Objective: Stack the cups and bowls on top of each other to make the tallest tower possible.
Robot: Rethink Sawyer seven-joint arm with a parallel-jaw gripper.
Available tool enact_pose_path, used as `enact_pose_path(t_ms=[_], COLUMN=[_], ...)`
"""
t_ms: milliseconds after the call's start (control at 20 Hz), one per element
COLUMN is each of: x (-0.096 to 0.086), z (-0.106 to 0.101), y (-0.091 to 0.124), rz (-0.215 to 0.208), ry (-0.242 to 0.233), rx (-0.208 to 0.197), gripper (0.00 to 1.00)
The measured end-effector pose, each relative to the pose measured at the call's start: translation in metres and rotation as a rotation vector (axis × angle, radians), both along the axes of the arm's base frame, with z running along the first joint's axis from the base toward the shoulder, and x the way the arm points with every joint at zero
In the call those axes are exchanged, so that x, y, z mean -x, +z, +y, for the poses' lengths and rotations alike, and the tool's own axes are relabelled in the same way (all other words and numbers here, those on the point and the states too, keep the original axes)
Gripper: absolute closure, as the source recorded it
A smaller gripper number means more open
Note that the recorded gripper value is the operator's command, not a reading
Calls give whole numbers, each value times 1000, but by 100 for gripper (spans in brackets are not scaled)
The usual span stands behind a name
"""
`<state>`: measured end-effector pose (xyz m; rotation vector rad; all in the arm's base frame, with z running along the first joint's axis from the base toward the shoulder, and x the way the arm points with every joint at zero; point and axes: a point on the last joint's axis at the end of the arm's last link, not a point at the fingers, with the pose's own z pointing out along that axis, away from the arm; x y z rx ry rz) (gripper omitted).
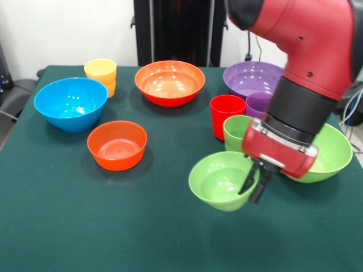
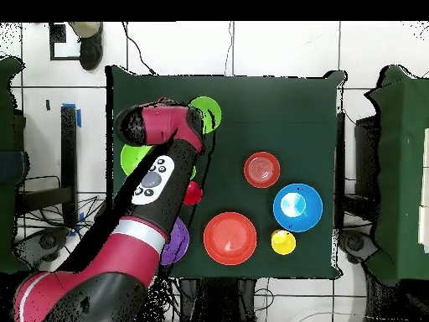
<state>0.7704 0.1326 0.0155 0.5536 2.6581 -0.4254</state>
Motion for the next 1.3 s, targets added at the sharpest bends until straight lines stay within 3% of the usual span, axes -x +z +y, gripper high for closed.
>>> enact_pose_path(t_ms=[250,600,900,1300], x=[-14,-13,-14,-11], z=[3,-6,-27,-73], y=[-5,-14,-15,-11], rz=[-19,-7,2,1], ry=[48,74,74,70], rx=[42,78,99,138], gripper=[100,100,100,100])
